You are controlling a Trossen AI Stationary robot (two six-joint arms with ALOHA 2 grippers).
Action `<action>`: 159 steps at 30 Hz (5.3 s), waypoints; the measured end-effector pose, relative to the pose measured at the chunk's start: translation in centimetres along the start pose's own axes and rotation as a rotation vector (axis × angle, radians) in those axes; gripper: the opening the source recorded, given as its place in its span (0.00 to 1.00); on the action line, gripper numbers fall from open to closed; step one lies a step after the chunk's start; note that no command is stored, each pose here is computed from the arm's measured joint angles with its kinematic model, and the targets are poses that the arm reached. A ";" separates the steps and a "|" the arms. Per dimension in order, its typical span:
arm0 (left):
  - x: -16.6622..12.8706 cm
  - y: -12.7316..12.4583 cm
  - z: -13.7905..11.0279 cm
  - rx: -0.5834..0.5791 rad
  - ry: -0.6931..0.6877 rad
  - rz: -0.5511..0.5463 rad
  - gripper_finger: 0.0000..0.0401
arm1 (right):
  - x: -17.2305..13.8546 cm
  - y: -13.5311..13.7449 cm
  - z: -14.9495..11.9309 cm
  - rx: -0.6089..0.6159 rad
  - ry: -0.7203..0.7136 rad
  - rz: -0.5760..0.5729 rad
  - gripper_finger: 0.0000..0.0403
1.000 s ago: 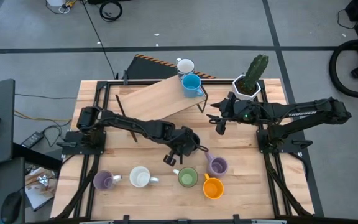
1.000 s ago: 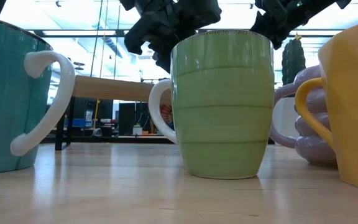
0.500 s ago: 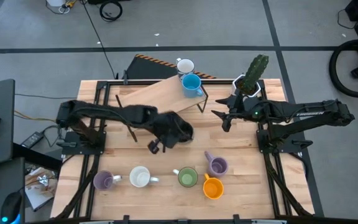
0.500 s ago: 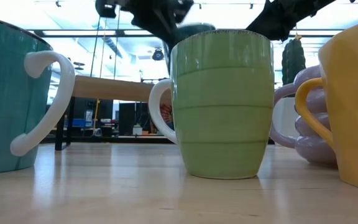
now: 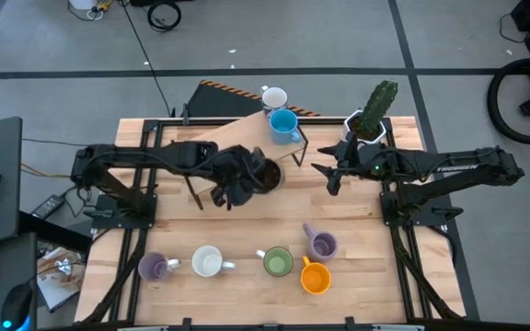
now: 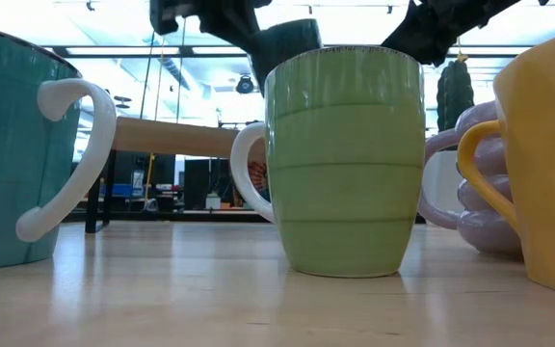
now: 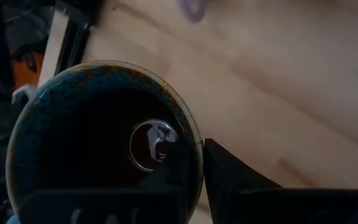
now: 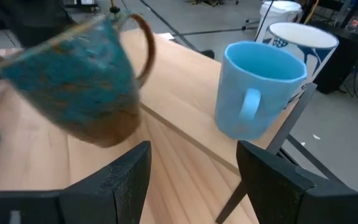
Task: Place coffee mugs
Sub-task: Put the pattern blue mug on the shelf
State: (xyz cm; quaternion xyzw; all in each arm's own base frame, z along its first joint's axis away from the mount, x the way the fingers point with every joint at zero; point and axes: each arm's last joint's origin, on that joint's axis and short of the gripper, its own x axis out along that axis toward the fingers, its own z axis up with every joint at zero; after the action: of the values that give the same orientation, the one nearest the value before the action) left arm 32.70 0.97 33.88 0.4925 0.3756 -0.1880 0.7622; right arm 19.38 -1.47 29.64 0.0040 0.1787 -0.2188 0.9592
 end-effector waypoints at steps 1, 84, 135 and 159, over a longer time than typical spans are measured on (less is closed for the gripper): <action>0.0 0.2 -0.4 -0.003 0.010 0.007 0.08 | 0.0 0.0 0.0 0.004 0.000 0.000 0.60; -2.1 4.2 -18.9 -0.392 0.001 0.066 0.19 | 0.0 0.1 0.9 0.011 -0.087 0.007 0.60; -3.5 4.9 -17.6 -0.292 0.050 0.181 0.31 | -0.1 0.1 1.2 -0.007 -0.122 0.008 0.60; -6.8 4.0 -24.7 -0.851 0.156 0.300 0.31 | -0.1 0.1 1.5 0.004 -0.143 0.027 0.60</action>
State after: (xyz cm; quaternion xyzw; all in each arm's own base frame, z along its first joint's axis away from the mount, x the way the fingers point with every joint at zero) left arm 21.36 24.19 35.71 0.1973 0.4001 0.1330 0.8850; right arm 19.87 -1.43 31.03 -0.0071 0.1092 -0.2060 0.9724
